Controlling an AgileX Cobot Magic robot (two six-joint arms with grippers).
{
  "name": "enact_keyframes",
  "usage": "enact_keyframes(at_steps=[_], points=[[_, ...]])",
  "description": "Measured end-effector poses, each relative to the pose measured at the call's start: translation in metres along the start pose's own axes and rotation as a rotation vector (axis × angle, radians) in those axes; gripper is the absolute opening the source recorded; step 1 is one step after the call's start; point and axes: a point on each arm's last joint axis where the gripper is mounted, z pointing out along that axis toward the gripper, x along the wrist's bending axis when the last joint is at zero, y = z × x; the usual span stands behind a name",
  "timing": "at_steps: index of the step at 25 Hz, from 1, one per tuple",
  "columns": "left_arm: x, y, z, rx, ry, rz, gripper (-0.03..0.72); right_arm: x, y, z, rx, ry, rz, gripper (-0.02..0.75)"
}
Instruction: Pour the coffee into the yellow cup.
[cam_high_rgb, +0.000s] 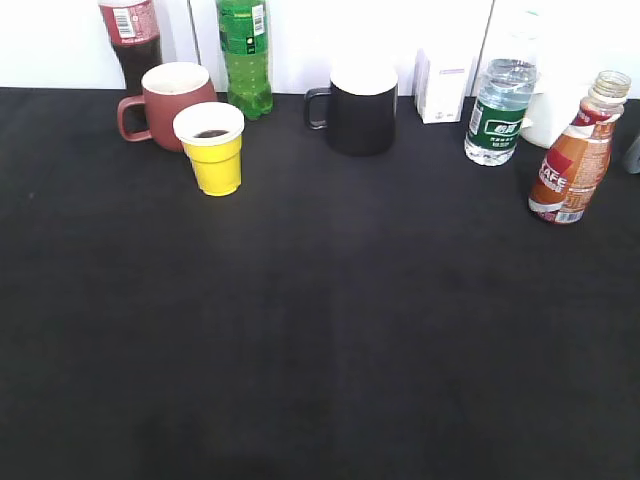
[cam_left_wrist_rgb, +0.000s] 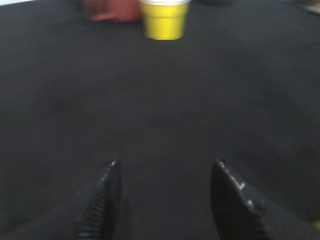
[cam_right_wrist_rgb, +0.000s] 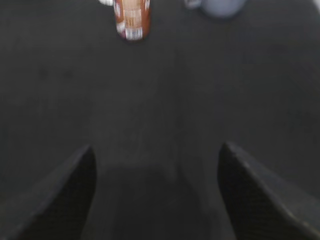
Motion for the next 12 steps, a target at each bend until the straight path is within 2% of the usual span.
enact_keyframes(at_steps=[3, 5, 8, 12], points=[[-0.0005, -0.0012, -0.0023, -0.009, 0.181, -0.099, 0.435, -0.0001, -0.0011, -0.0020, -0.016, -0.001, -0.001, 0.589], [-0.0021, -0.0048, -0.0085, -0.051, 0.259, -0.138, 0.435, -0.0001, -0.0011, -0.0020, -0.016, -0.001, -0.001, 0.589], [-0.0027, -0.0054, -0.0094, -0.057, 0.299, -0.159, 0.435, -0.0001, -0.0011, -0.0018, -0.017, -0.001, -0.001, 0.589], [-0.0028, -0.0054, -0.0094, -0.057, 0.301, -0.160, 0.435, -0.0001, -0.0011, -0.0018, -0.017, -0.002, -0.001, 0.589]])
